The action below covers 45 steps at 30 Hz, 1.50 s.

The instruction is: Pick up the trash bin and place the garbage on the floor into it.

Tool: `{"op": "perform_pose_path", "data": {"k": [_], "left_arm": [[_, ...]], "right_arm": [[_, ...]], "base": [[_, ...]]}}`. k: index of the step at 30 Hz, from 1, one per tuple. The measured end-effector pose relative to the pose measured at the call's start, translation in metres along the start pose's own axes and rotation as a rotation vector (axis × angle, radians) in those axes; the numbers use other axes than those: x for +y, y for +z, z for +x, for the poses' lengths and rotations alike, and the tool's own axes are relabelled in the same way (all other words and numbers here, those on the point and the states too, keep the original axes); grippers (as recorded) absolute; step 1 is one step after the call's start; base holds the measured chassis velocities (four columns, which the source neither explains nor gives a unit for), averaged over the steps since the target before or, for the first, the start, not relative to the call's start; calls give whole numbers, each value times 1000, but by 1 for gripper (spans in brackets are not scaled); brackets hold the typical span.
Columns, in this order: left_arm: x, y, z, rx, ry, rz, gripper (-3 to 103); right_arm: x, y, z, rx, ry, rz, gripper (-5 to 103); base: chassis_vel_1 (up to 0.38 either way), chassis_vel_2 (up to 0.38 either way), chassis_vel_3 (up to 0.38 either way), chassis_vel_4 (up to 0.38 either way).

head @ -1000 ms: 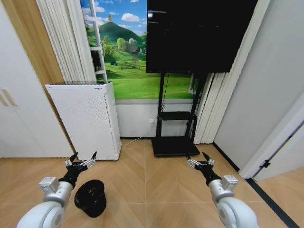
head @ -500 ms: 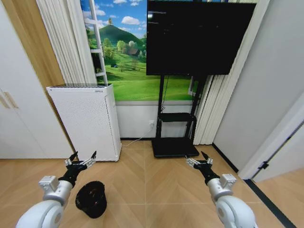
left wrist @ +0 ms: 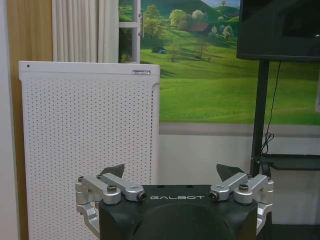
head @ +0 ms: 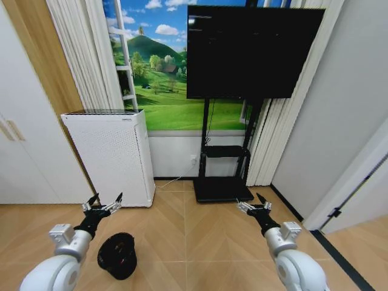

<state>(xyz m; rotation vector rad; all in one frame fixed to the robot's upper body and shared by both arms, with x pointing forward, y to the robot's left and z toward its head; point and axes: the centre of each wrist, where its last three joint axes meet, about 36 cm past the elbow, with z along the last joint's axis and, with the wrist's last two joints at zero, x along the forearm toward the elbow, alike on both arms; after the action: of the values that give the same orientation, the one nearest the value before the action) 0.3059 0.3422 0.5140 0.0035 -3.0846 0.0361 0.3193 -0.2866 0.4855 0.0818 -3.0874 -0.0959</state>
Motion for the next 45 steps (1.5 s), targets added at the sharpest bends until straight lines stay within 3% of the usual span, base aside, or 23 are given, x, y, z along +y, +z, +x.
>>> {"op": "perform_pose_path", "data": {"k": [30, 45], "left_arm": [[-5, 0, 3, -17, -1, 11, 100], [-7, -1, 5, -21, 1, 11, 100]], "right_arm": [[3, -7, 12, 19, 32, -1, 100], [-2, -8, 16, 19, 38, 8, 100]], "base": [[1, -4, -3, 3], [180, -177, -173, 171]]}}
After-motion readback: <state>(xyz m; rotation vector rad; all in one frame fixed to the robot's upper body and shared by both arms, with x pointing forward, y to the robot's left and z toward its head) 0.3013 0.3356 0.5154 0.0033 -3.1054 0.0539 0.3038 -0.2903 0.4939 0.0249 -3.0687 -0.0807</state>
